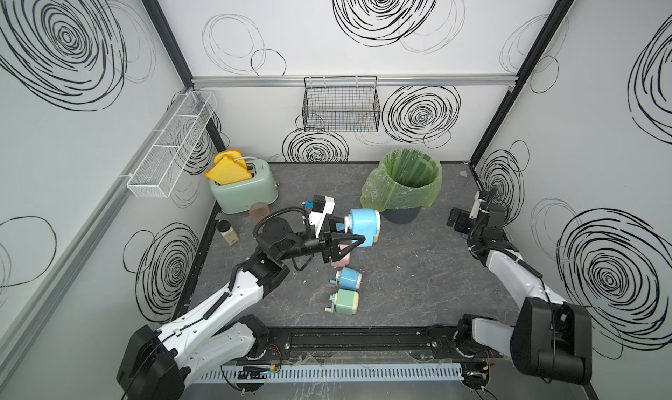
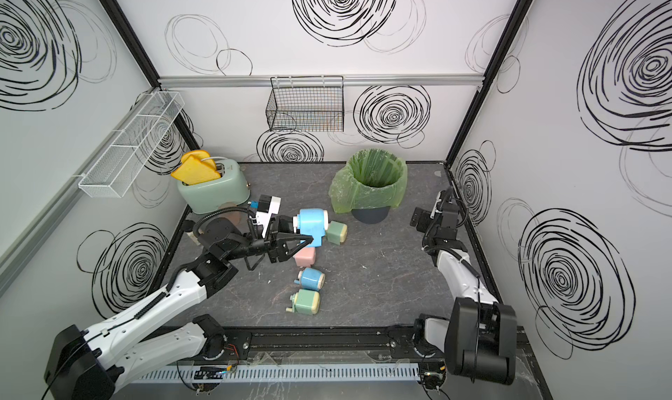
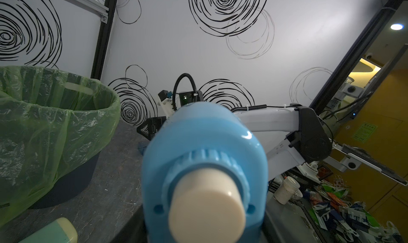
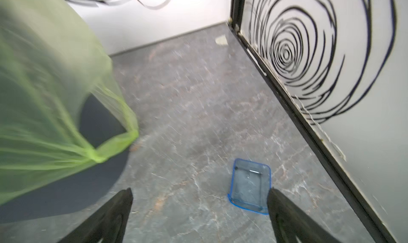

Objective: Take out the pencil sharpener tray and clean the shavings
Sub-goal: Place the container at the center of the board, then place the pencil sharpener at the center of the board.

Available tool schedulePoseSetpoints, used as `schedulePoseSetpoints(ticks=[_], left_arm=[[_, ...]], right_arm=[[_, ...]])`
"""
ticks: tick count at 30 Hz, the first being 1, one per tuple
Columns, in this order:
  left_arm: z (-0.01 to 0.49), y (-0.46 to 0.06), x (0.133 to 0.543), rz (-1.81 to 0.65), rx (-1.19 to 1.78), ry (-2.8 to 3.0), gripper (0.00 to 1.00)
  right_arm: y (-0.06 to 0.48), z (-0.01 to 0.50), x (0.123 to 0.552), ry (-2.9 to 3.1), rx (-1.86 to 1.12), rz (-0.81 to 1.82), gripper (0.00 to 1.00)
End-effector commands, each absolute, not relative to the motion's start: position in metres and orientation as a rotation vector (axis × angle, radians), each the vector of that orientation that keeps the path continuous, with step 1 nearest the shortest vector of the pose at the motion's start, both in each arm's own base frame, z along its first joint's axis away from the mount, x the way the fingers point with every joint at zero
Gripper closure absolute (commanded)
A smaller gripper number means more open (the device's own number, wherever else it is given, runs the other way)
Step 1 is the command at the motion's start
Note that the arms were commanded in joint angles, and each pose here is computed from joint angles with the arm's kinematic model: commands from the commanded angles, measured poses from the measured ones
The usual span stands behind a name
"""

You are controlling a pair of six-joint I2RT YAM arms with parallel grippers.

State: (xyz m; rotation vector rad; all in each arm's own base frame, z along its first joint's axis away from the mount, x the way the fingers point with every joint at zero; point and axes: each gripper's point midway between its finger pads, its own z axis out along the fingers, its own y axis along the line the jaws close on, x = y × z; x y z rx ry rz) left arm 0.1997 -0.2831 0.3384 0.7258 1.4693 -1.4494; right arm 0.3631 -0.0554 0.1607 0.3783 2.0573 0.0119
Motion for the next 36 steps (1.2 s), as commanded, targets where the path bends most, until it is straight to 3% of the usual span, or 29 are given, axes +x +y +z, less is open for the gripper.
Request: schedulePoseSetpoints(ticks=[1,5,10,18,26,36], left_arm=[[0.353,-0.288,0.192,-1.482,0.721,1.352,0.74],[0.35,-0.291,0.176,-1.514,0.715,1.265,0.74],[0.347,-0.293,0.164,-1.548,0.766,1.223,0.74],[0.342,-0.302,0.14,-1.591,0.926,1.191,0.74],[0.336,-0.318,0.113,-1.631,1.093,1.172,0.74],[0.331,-0.321,0.107,-1.602,1.131,1.184,0.74]], right_arm=[[-0.015,0.163,0.354,2.057,0.333,0.343,0.01],[0.043,0.213,0.328,1.919,0.146,0.733,0.01],[0.102,0.276,0.253,1.614,-0.2,0.92,0.01],[0.179,0.309,0.144,1.403,-0.747,1.282,0.01],[0.218,0.343,0.11,1.281,-1.019,1.404,0.01],[0.252,0.348,0.105,1.28,-1.069,1.476,0.01]])
